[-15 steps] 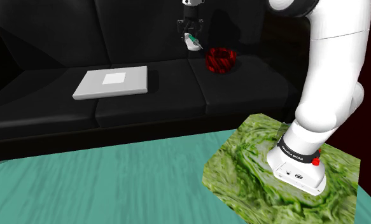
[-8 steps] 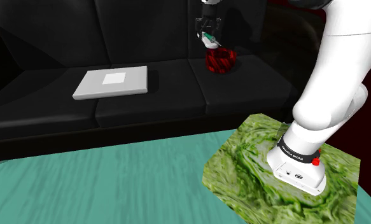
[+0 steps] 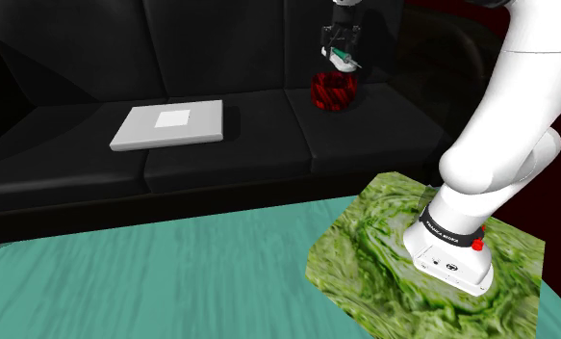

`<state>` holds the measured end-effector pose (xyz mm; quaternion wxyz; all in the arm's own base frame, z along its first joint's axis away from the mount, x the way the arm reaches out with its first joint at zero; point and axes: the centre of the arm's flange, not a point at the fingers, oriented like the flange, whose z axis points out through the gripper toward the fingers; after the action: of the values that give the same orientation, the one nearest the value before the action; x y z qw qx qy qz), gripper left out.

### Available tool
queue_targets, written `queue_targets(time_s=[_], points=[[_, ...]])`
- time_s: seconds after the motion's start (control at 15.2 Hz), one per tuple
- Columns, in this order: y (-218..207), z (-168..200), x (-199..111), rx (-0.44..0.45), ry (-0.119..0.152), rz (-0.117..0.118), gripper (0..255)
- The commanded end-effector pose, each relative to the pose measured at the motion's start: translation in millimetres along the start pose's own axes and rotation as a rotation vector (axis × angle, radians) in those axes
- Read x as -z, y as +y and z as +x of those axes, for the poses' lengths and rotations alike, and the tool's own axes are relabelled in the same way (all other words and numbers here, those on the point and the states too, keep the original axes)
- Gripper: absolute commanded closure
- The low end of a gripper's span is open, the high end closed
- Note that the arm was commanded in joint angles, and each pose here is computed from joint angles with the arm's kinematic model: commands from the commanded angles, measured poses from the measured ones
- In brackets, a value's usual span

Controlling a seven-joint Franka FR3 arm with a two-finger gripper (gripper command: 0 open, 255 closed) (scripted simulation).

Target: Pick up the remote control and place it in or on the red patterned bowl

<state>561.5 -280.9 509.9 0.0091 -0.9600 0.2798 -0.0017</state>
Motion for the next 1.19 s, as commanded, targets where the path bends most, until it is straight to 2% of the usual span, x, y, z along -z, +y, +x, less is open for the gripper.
queue_targets(time_s=[0.0,0.86,1.12], points=[[6.3,-0.2,-6.8,0.001,0.000,0.000,255],[7.5,-0.1,-74.8,0.001,0.000,0.000,255],[7.5,-0.1,-74.8,0.001,0.000,0.000,255]])
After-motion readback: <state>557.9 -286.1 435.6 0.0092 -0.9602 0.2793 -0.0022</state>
